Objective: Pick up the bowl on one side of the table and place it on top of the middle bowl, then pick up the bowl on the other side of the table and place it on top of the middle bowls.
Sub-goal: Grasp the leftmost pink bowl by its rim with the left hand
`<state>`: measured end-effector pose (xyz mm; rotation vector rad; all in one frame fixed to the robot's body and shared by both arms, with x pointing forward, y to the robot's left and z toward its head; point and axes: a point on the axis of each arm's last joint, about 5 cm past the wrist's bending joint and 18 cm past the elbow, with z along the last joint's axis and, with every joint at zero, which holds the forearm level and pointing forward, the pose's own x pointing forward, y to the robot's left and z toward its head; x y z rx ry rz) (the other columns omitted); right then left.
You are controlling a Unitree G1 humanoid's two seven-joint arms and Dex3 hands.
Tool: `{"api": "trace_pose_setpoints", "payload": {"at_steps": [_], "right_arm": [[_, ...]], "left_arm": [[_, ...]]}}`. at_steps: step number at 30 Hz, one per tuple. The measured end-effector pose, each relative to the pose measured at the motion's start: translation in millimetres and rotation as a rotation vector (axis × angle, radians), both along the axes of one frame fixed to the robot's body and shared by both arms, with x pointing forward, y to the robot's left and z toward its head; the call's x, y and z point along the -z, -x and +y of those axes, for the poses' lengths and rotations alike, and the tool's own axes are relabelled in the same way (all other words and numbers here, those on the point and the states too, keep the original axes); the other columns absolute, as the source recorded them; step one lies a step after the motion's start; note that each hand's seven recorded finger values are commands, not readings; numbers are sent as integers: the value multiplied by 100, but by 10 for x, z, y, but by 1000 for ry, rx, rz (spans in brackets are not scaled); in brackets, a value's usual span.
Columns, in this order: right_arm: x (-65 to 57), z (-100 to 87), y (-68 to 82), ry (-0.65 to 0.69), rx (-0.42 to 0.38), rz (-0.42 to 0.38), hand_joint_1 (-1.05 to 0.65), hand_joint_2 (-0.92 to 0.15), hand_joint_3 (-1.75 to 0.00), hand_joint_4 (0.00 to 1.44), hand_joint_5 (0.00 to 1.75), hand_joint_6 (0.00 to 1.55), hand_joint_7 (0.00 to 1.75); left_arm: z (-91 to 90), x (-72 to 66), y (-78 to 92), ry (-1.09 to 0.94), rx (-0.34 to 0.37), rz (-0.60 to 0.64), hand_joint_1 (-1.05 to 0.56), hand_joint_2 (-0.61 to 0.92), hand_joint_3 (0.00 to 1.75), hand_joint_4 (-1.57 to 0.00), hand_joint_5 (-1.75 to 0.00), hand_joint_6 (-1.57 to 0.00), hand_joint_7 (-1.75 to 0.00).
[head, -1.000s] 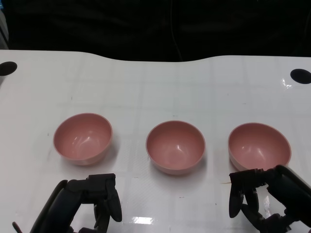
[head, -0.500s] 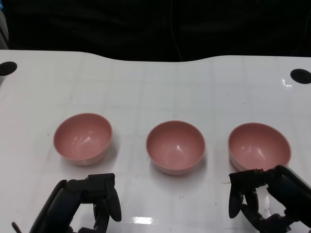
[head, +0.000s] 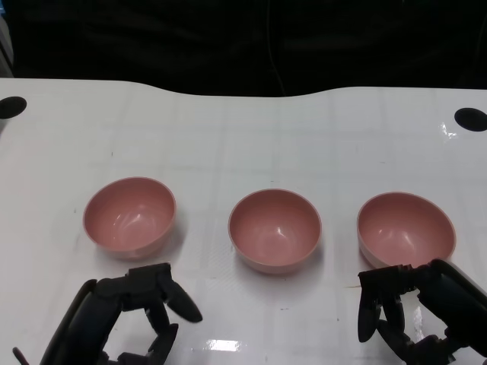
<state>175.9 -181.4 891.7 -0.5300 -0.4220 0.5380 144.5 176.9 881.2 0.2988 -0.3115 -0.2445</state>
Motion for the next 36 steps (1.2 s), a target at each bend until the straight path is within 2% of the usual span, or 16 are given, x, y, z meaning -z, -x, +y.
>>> {"api": "trace_pose_setpoints", "payload": {"at_steps": [5, 9, 11, 16, 20, 24, 28, 36], "right_arm": [[1, 2, 9, 3, 1, 2, 16, -16, -156, 93, 174, 90, 131], [-9, 11, 15, 4, 1, 1, 17, -17, -156, 93, 175, 89, 131], [-7, 13, 17, 3, 1, 2, 17, -16, -156, 93, 175, 90, 131], [-7, 17, 18, 1, 0, 0, 17, -16, -157, 94, 173, 90, 131], [-6, 16, 22, 1, 3, 4, 17, -17, -155, 93, 173, 90, 131], [-4, 16, 25, 1, 3, 6, 16, -17, -156, 93, 174, 90, 131], [-2, 15, 29, 1, 4, 8, 16, -17, -156, 93, 174, 90, 131], [-10, 30, 39, -2, 4, 8, 14, -17, -157, 92, 174, 89, 132]], "left_arm": [[6, -100, 29, -89, -38, 8, -14, 76, 31, -53, -86, -62, -23], [44, -202, 43, -222, -100, -25, -24, 86, 10, -52, -84, -63, -13], [50, -253, 45, -284, -142, -50, -27, 88, 7, -50, -85, -63, -11], [87, -411, 39, -481, -233, -81, -32, 89, 2, -49, -73, -60, -6], [96, -491, 20, -613, -283, -83, -33, 86, 0, -48, -59, -59, -3], [64, -534, -60, -744, -304, -100, -33, 84, 0, -49, -54, -55, 0], [34, -509, -149, -816, -307, -93, -35, 85, 0, -50, -52, -53, 0], [-71, -367, -460, -963, -348, -29, -45, 89, 1, -46, -45, -49, 0]]}}
